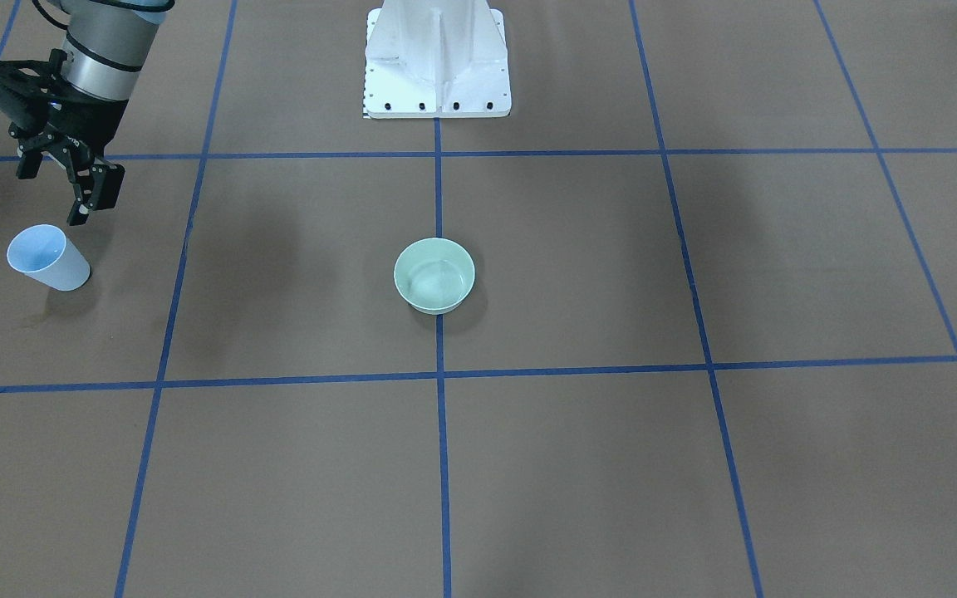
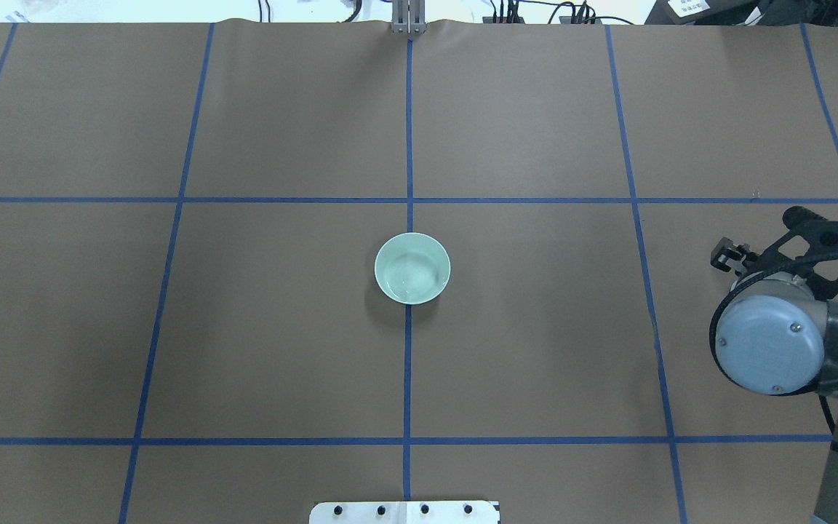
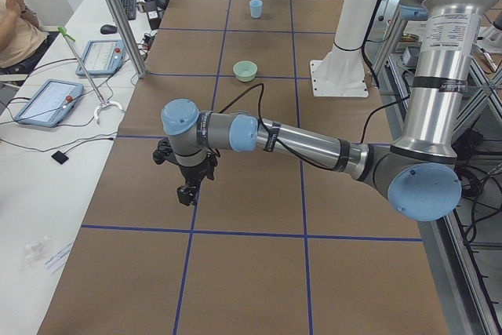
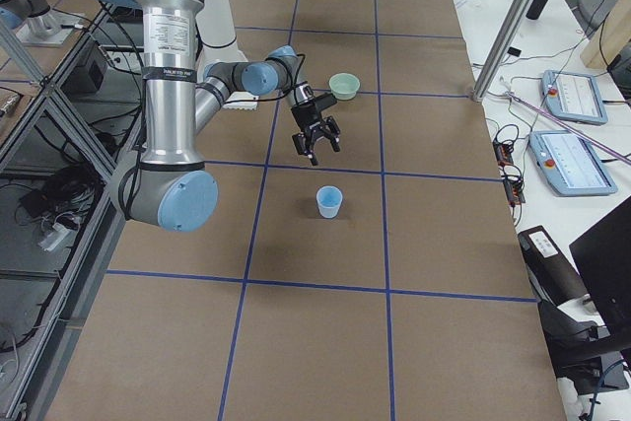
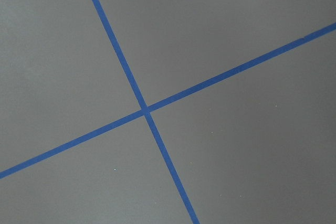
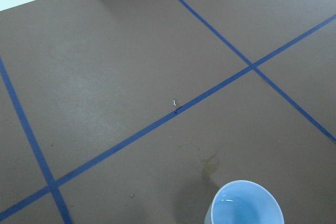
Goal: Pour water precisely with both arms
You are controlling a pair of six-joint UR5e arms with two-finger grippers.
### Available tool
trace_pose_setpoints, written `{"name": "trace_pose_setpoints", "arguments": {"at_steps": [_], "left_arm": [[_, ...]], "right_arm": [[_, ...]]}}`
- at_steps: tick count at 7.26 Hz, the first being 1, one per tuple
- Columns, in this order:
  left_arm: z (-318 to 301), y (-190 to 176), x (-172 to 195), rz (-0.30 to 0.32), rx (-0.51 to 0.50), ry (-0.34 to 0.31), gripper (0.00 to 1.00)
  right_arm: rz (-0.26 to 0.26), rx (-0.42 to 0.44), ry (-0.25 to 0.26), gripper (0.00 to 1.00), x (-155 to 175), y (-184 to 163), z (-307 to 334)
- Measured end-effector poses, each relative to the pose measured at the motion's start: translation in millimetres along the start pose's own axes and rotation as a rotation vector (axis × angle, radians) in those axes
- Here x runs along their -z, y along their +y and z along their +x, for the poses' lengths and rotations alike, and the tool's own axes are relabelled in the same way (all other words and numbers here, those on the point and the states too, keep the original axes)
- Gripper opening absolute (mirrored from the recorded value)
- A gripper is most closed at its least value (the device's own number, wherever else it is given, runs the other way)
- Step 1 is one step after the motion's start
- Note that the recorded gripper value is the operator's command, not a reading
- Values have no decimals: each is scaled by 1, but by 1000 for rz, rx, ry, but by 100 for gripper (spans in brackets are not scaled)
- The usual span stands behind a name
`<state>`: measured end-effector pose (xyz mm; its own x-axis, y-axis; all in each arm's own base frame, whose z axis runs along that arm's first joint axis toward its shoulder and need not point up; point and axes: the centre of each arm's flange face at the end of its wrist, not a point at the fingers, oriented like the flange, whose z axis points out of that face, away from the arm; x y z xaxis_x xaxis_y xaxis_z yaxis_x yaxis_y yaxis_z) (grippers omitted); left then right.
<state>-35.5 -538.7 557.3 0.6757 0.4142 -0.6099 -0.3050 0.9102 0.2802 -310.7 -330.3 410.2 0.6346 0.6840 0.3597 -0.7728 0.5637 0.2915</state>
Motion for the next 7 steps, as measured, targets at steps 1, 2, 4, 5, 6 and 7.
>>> {"name": "trace_pose_setpoints", "arguments": {"at_steps": [1, 2, 4, 5, 6, 7], "left_arm": [[1, 0, 1, 2, -1, 0, 100], [2, -1, 2, 4, -3, 0, 100], [5, -2, 4, 15, -3, 20, 100], [7, -2, 4, 22, -1, 42, 100], [8, -3, 4, 26, 0, 51, 100], [8, -1, 4, 27, 0, 55, 100]], "right_arm": [[58, -13, 26, 100, -16, 23, 0], [105, -21, 44, 100, -34, 45, 0], [147, -42, 57, 100, -52, 70, -8], [160, -58, 69, 100, -60, 77, -9], [177, -67, 90, 100, -72, 84, -8], [190, -70, 106, 100, -82, 90, -7]]}}
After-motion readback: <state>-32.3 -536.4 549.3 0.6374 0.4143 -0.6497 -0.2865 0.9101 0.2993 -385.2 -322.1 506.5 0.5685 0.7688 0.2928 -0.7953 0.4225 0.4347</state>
